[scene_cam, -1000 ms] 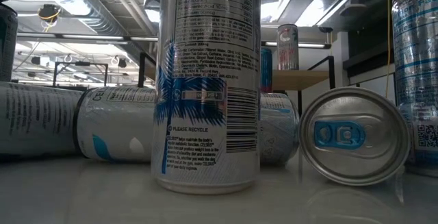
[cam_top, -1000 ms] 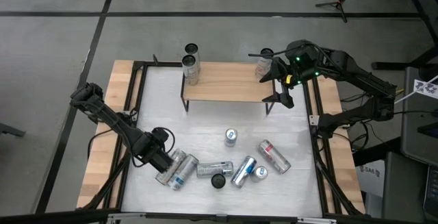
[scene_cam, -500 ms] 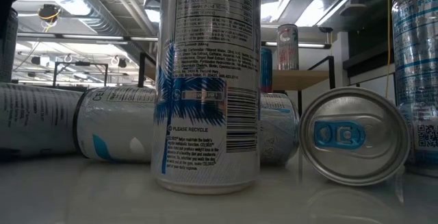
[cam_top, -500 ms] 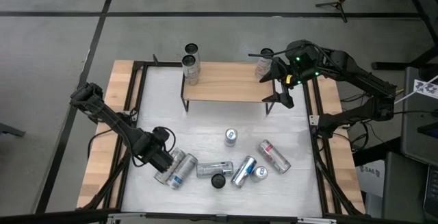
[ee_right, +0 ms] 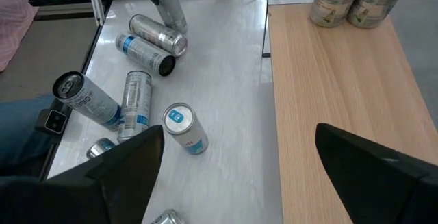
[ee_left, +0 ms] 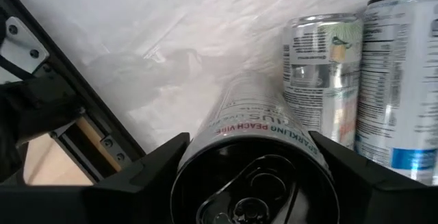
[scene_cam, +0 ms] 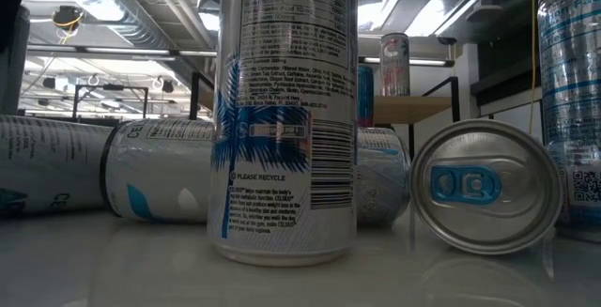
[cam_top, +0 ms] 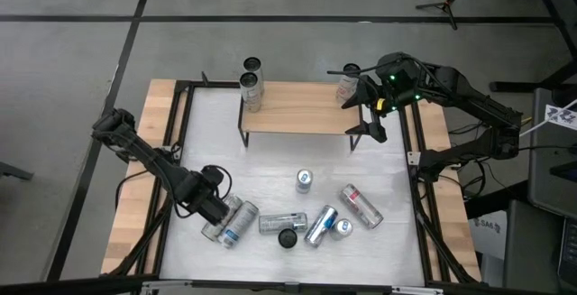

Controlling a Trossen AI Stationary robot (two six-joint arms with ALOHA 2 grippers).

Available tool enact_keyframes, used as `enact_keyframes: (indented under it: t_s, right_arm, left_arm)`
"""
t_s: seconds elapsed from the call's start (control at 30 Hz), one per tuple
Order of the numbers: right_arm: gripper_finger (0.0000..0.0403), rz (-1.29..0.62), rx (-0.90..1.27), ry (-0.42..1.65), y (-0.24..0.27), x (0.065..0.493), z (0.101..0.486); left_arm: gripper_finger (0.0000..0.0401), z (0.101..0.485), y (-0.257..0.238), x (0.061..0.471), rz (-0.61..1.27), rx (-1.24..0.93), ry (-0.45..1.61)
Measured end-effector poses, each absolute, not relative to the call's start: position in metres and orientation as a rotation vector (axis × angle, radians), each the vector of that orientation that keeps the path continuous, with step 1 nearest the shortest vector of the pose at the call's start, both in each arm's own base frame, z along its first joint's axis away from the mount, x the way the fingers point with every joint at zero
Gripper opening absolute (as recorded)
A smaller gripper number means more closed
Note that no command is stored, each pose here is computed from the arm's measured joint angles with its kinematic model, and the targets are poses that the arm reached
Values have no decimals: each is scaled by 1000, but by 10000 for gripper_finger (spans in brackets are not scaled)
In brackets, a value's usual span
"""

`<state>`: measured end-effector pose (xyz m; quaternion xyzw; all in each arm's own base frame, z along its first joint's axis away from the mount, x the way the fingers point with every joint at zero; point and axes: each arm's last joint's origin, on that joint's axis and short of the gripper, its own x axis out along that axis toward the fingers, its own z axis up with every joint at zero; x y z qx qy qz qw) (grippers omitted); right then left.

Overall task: Sort soda cans
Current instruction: Put the left white pink soda can on the shelf and align with other white pink soda cans

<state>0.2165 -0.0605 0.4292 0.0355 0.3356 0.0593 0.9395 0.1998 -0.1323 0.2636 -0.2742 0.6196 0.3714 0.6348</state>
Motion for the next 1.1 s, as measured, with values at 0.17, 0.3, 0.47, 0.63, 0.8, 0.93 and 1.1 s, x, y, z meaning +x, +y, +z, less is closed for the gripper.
enact_keyframes:
  t_s: [0.17, 0.3, 0.47, 0.63, 0.8, 0.93, 1.1]
  right_arm:
    - [376, 121, 72, 685, -61, 217, 429]
    - [376, 121, 72, 685, -61, 217, 429]
    - [376, 121, 72, 684, -61, 217, 429]
    - [376, 120, 72, 684, -61, 217, 429]
    - [376, 121, 72, 684, -61, 217, 429]
    - [376, 121, 72, 684, -61, 217, 429]
    - [376, 121, 72, 684, -61, 217, 429]
  left_arm:
    - [246, 286, -125, 203, 827, -612, 1436]
    - [246, 307, -117, 207, 818, -606, 1418]
    - [246, 328, -108, 217, 755, -628, 1361]
    - [245, 349, -94, 225, 699, -659, 1311]
    - [245, 369, -79, 232, 660, -668, 1238]
    - [245, 381, -64, 236, 644, -652, 1186]
    - [245, 388, -44, 249, 582, -635, 1109]
